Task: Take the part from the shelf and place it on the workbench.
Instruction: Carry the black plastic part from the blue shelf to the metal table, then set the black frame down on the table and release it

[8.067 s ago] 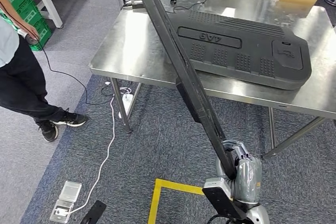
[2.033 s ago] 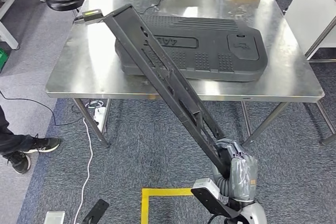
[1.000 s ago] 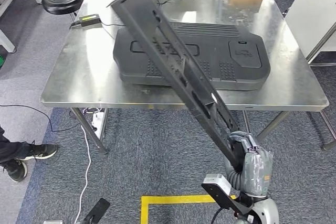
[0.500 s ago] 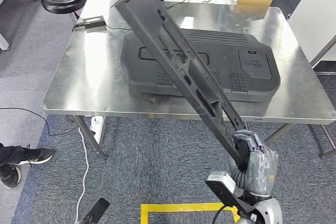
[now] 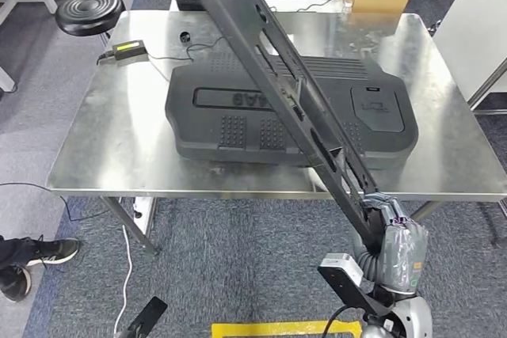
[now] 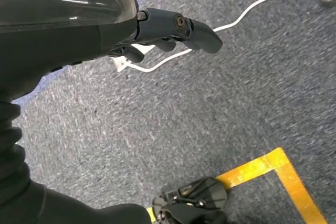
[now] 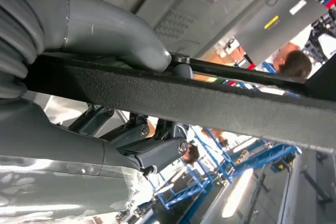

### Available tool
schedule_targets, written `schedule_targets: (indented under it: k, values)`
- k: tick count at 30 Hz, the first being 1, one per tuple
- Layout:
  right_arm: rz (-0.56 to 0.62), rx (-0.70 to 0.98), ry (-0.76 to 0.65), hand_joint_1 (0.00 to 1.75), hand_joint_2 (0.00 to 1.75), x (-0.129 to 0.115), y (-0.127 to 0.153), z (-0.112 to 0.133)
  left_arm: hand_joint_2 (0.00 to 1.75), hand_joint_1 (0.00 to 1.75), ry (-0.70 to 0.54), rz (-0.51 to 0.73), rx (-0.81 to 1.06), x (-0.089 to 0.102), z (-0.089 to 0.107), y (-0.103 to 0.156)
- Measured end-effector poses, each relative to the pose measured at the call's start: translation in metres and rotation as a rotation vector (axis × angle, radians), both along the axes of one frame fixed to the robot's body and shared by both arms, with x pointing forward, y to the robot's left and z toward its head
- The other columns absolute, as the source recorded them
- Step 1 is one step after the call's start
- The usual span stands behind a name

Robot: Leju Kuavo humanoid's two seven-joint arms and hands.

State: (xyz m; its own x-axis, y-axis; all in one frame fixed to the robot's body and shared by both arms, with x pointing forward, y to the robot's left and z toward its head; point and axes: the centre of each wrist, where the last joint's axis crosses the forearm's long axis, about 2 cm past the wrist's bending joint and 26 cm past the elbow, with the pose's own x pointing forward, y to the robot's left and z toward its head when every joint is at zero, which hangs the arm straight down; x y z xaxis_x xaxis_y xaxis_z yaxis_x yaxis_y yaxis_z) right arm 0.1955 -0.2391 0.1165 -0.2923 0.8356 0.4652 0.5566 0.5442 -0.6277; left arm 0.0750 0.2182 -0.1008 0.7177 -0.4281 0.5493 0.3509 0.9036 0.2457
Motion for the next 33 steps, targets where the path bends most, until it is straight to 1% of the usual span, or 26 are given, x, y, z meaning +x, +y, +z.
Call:
schedule_targets:
  k: [11,19,25,33]
  values:
    - [-0.009,-0.006,-0.005,1.75,1.75,0.0013,-0.0033,0.0006,1.75,0.0,0.012,-0.001,0.008,-0.0042,-0.001,0.0019]
    - [-0.009,-0.008,-0.011,1.75,1.75,0.0026,-0.0039,0.0017,1.75,0.0,0.007,-0.003,0.011,-0.0021,-0.0006,0.0023]
    - [-0.011,-0.011,-0.01,1.75,1.75,0.0028,-0.0043,0.0015,1.75,0.0,0.019,0.014,0.05,-0.001,-0.0002,0.0022]
    - [-0.018,-0.014,-0.02,1.75,1.75,0.007,-0.0054,0.0041,1.75,0.0,-0.004,0.003,0.026,0.0016,0.0002,0.002]
